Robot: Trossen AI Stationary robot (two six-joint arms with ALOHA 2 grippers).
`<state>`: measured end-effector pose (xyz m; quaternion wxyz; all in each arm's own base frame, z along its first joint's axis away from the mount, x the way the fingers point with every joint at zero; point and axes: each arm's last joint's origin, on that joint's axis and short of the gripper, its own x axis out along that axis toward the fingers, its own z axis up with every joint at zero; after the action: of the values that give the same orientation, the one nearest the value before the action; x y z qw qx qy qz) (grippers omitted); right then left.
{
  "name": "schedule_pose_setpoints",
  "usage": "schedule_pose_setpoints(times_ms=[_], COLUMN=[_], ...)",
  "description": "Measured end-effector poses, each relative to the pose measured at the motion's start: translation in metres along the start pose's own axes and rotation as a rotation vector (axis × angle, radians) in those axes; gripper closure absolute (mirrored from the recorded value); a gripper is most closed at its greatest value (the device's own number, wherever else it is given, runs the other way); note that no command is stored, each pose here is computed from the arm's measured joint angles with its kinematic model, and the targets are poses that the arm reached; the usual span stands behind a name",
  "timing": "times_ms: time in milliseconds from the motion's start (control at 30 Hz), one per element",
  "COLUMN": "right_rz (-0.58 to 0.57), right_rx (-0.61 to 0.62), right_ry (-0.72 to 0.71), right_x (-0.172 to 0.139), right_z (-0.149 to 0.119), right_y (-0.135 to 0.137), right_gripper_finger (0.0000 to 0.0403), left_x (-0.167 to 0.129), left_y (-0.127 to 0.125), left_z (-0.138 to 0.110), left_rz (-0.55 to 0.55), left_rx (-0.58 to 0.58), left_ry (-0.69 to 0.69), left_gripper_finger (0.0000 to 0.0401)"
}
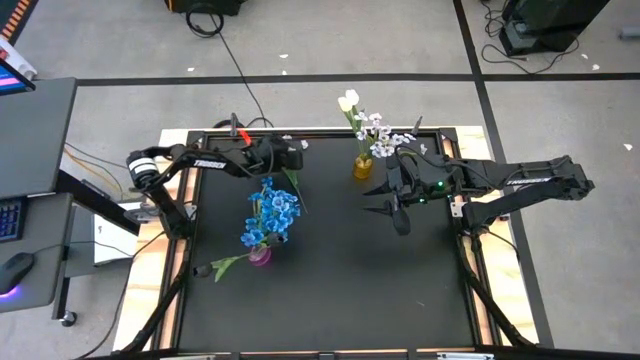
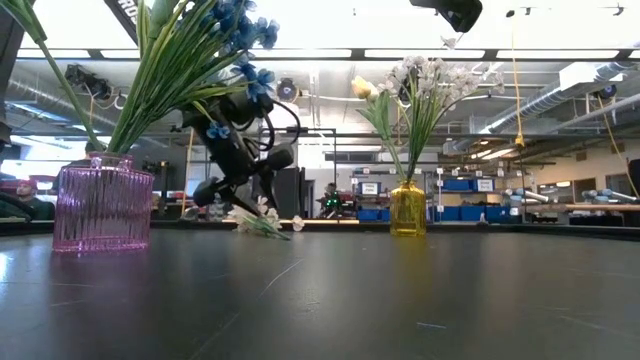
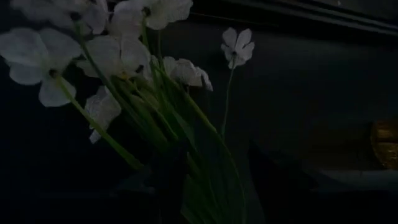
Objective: Sort flowers into vase by color
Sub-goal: Put the white flowers into the yellow vase
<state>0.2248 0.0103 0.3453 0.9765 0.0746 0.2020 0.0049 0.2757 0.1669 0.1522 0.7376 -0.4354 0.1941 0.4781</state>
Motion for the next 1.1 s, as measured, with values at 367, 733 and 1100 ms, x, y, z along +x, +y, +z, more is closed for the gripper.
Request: schedule_pose_setpoints(times_ms=[367,733,1100], right_rz=[0.0,0.0,0.0], right_rx=[0.0,0.0,0.0], right_ry=[0.0,0.0,0.0], right_x=[0.0,0.0,0.0], right_z=[0.0,0.0,0.0], right_y=[0.0,0.0,0.0], right_gripper_finger=[0.0213,0.0213,0.0213], left_x=[0.0,-0.001,-0.003], left_y=[0.007,0.014,0.02], left_z=[-0.005,-0.01,-0.014], left_rz=[0.076,0.147,0.211], left_rx=[0.004,-0.013,-0.032], left_ry=[0.046,0.093,0.13], left_gripper_finger=[0.0225,0.0225,0.0225])
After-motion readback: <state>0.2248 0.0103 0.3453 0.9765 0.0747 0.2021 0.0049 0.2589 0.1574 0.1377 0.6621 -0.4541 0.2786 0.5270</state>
